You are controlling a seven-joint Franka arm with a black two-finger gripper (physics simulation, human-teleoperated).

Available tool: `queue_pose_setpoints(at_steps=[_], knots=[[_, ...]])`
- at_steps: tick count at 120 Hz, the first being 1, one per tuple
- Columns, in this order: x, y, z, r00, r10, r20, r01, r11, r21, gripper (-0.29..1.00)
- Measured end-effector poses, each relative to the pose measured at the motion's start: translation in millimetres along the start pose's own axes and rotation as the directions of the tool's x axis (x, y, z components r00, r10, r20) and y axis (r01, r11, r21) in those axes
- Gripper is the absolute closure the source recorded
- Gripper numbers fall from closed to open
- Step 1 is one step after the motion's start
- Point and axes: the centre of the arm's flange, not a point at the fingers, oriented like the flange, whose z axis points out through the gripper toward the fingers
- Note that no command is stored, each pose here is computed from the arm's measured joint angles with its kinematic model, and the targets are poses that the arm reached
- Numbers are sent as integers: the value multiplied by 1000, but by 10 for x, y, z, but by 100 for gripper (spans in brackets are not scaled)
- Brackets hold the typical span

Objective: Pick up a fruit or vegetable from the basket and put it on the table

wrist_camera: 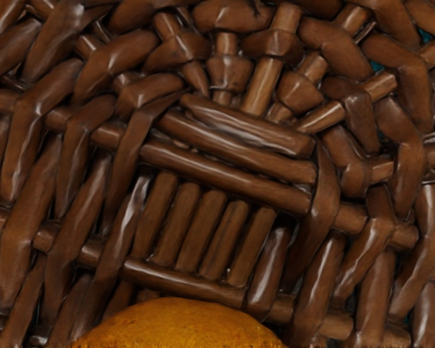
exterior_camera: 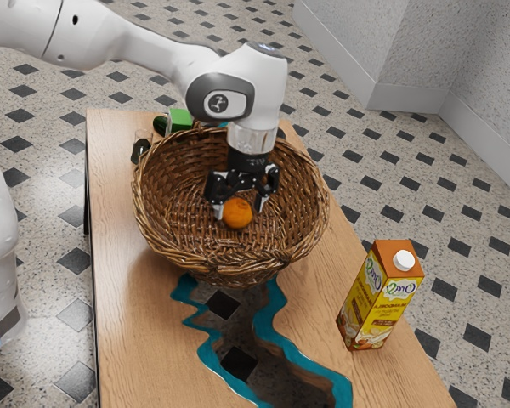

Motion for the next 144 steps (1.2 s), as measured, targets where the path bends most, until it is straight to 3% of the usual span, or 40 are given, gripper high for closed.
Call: queue_pose_setpoints(at_steps=[12, 27, 38, 48, 58, 67, 81, 96, 109, 116, 124, 144], knots=[[-21, 18, 35, 1000, 5, 3, -5, 1000, -3, 1], [-12, 26, 71, 1000, 5, 4, -5, 1000, -5, 26], [-24, 6, 23, 1000, 9, 4, -9, 1000, -19, 31], [-106, -97, -234, 1000, 28, -3, -29, 996, -79, 33], [-389, -500, -788, 996, 87, -33, -92, 973, -210, 34], [-1086, -1113, -1146, 969, 212, -123, -241, 918, -316, 35], [-2199, -2016, -1225, 875, 393, -283, -478, 793, -378, 36], [-2593, -2557, -1443, 782, 387, -488, -605, 661, -444, 36], [-2936, -2838, -1703, 723, 381, -576, -677, 559, -479, 36], [-3111, -2914, -1881, 703, 392, -594, -703, 511, -495, 34], [-3240, -2808, -1937, 691, 417, -590, -717, 496, -489, 35], [-3545, -2535, -1469, 698, 549, -460, -715, 559, -419, 36]])
